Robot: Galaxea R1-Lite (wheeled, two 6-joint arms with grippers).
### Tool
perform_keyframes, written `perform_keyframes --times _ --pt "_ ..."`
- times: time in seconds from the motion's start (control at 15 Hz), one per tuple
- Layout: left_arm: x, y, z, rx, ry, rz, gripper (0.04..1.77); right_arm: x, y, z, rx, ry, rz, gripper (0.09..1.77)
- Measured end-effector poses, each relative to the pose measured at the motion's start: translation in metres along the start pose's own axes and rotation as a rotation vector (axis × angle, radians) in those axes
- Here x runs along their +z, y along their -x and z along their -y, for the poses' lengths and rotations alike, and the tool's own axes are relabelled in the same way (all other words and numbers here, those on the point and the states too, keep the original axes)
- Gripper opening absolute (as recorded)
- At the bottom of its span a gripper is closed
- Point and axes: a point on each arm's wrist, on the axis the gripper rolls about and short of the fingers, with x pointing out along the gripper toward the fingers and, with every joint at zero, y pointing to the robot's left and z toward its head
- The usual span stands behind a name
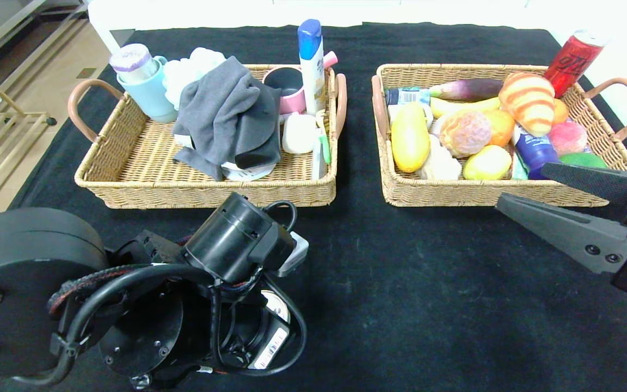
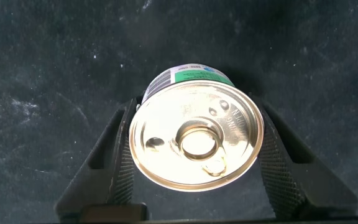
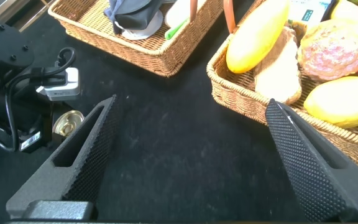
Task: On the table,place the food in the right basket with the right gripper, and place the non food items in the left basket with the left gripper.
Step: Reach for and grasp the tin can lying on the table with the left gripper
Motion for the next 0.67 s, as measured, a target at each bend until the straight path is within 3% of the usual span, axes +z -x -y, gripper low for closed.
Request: perform_keyframes --times 0.33,0.53,0.67 --pt "0.001 0.003 0.000 -0.031 0.004 0.014 1.16 0.000 0.001 -0.002 0.029 -0.005 0.001 1.71" --pt "0.001 0.017 -0.003 -0.089 -0.016 0.061 1.16 0.002 0.002 -0.002 0.028 -0.004 0.008 1.71" --pt "0.004 0.030 0.001 -0.132 -0.022 0.131 1.15 0.003 0.004 -0.002 0.026 -0.006 0.006 1.71"
